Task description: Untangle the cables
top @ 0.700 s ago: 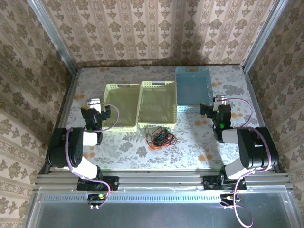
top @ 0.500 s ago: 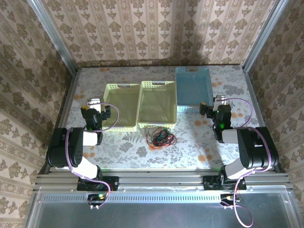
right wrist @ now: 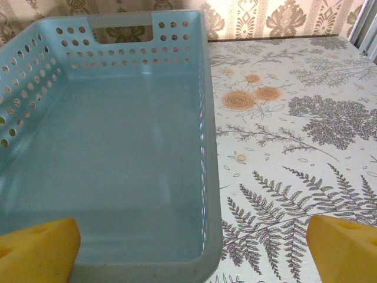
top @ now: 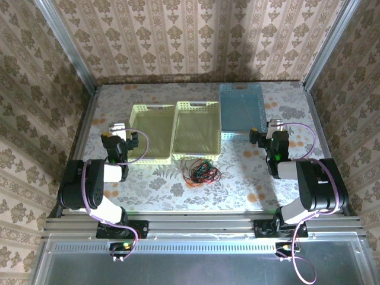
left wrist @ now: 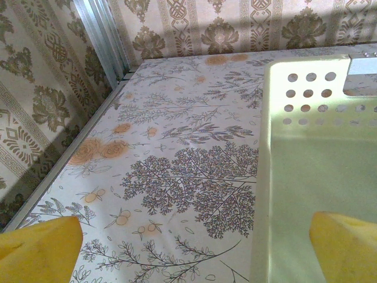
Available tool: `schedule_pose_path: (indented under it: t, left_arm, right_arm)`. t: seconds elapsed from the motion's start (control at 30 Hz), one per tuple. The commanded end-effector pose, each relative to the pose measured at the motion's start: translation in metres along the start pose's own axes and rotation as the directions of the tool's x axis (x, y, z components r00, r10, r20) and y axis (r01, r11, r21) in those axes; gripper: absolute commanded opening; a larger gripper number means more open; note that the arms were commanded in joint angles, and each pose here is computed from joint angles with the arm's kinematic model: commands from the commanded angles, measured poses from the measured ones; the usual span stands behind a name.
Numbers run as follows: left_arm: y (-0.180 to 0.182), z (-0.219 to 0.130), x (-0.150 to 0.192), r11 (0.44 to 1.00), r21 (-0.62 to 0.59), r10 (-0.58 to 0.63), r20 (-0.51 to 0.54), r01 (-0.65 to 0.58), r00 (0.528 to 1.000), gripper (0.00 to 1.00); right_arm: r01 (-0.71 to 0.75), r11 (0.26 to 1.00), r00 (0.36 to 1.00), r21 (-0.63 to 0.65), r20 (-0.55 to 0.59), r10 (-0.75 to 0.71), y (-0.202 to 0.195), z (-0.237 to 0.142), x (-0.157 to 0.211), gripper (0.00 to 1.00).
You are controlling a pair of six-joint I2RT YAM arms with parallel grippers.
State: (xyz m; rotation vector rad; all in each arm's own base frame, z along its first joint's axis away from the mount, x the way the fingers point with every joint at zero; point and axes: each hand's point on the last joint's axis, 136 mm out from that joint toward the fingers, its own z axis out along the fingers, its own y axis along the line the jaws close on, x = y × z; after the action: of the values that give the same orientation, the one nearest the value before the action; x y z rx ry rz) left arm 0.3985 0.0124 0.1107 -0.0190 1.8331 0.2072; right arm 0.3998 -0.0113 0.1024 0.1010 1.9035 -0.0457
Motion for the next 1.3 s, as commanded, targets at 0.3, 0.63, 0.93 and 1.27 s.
schedule_pose_path:
  t: [0.3,0.63,0.93,1.27]
  left_arm:
    - [0.004,-0.012,-0.031,0.993,-0.081,0.072,-0.114,-0.082,0.991,1.0]
    - [-0.065,-0.078,-0.067,0.985,0.029,-0.167,-0.104,0.171,0.98,1.0]
    - [-0.264,-0.155,-0.019,0.792,0.61,0.157,-0.257,0.034,0.954,1.0]
    - [-0.287,-0.173,0.013,0.718,0.696,0.312,-0.31,-0.009,0.898,1.0]
  right_arm:
    - [-0.036,0.998,0.996,0.045,-0.079,0.04,-0.011,-0.01,-0.023,0.97]
    - [-0.15,0.986,0.964,-0.073,-0.232,0.129,0.06,-0.104,-0.059,0.88]
    - [-0.175,0.74,0.744,-0.65,-0.579,-0.333,0.222,-0.189,0.037,0.5]
    - [-0.266,0.667,0.633,-0.696,-0.648,-0.424,0.248,-0.196,0.067,0.48]
